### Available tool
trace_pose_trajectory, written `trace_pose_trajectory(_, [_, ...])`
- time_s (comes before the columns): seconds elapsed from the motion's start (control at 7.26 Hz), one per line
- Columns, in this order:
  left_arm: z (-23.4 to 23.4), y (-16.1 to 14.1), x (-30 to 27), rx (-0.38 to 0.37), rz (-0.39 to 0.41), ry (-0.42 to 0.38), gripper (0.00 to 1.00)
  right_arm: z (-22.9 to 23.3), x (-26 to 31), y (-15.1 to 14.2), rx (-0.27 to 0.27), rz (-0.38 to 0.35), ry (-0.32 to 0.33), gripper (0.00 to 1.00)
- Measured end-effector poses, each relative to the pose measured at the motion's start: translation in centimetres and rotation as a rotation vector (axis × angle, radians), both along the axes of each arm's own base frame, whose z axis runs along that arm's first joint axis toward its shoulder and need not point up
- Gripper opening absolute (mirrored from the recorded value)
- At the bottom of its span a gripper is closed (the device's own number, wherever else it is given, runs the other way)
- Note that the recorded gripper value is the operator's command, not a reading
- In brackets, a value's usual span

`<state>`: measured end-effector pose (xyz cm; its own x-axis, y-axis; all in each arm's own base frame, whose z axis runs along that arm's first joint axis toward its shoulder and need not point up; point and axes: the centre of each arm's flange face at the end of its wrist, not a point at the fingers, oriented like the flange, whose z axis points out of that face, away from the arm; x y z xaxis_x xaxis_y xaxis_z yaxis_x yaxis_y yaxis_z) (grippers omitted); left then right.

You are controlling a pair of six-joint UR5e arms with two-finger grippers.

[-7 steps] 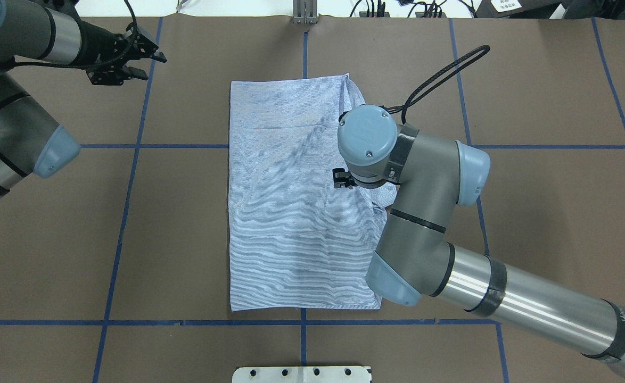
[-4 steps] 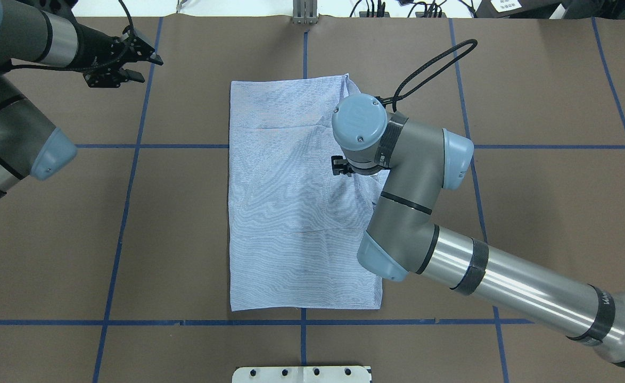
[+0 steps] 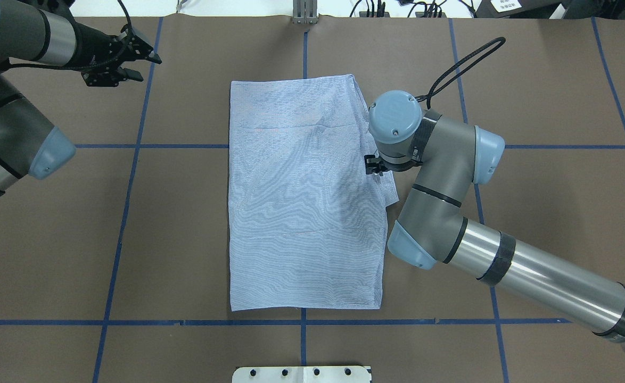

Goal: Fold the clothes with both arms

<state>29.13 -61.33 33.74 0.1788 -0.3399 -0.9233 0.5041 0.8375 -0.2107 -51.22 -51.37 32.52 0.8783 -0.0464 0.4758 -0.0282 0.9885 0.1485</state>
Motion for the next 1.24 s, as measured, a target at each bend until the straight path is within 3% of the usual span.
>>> trace_pose_trajectory(0.28, [0.0, 0.0, 0.0, -0.001, 0.000, -0.001, 0.61, -1.8, 0.6, -0.7, -0.005, -0.004, -0.035, 1.00])
trace_pose_trajectory(0.55, [0.0, 0.0, 0.1, -0.002, 0.001, -0.001, 0.61, -5.0, 0.6, 0.9, -0.055, 0.089, -0.121, 1.00])
trace_pose_trajectory(0.83, [0.1, 0.0, 0.1, -0.003, 0.002, -0.002, 0.61, -7.0, 0.1, 6.8, -0.152, 0.254, -0.223, 1.00])
trace_pose_trajectory(1.24, [0.3, 0.0, 0.1, -0.005, 0.001, -0.004, 0.62, -7.6, -1.1, 14.3, -0.391, 0.589, -0.415, 0.98])
